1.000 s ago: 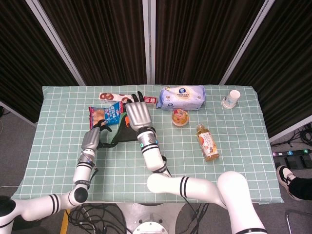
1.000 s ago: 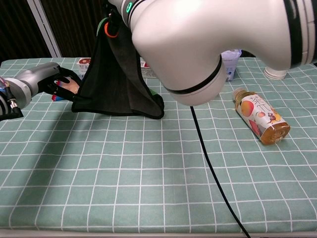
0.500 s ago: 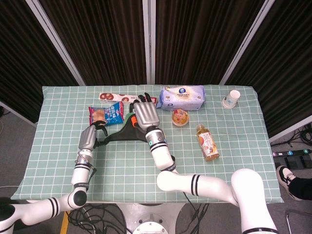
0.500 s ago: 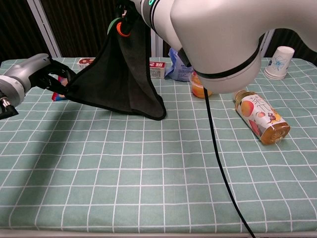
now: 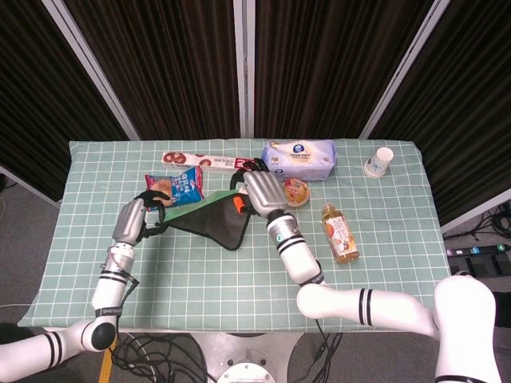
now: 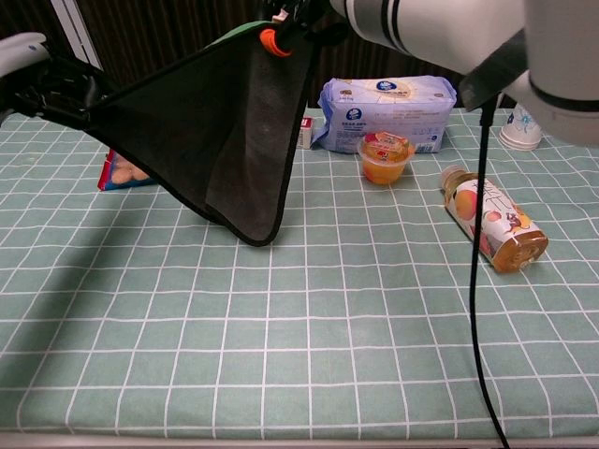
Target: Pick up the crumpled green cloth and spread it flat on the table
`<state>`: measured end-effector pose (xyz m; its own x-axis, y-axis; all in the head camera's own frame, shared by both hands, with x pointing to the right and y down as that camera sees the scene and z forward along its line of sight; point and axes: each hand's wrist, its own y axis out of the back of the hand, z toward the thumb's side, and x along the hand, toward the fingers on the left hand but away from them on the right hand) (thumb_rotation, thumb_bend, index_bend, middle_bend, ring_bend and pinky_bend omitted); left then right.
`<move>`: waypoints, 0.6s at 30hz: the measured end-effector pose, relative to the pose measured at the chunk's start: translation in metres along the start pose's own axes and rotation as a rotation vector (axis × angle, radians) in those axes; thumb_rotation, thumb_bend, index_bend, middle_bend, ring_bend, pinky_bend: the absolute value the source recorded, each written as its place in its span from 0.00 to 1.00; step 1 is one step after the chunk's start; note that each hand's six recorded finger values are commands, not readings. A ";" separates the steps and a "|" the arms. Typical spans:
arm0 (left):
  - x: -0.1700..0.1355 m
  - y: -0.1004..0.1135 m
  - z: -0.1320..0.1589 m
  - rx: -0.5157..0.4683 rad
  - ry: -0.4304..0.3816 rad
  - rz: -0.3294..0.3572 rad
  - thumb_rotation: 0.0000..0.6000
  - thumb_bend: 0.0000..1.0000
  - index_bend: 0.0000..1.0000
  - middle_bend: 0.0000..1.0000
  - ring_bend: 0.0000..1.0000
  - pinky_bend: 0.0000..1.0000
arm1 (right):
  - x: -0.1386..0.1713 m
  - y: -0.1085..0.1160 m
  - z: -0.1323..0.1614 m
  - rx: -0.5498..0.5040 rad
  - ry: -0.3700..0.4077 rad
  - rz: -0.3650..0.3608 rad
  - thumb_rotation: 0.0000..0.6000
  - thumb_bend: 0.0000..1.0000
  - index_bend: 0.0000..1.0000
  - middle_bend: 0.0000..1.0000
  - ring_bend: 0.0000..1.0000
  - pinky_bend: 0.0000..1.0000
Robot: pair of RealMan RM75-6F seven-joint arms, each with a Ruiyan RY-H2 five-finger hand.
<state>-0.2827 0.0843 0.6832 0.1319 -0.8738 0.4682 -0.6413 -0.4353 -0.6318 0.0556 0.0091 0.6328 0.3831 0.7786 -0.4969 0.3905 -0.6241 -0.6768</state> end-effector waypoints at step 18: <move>0.062 0.076 0.012 0.003 -0.014 0.210 1.00 0.47 0.81 0.45 0.25 0.23 | -0.032 0.036 -0.036 -0.187 0.036 0.014 1.00 0.54 0.73 0.34 0.12 0.01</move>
<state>-0.3144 -0.0051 0.6570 0.0060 -0.9483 0.3174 -0.6538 -0.2439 -0.7163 0.0875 -0.0409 0.6438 0.4175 0.7694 -0.4835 0.5328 -0.6383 -0.5556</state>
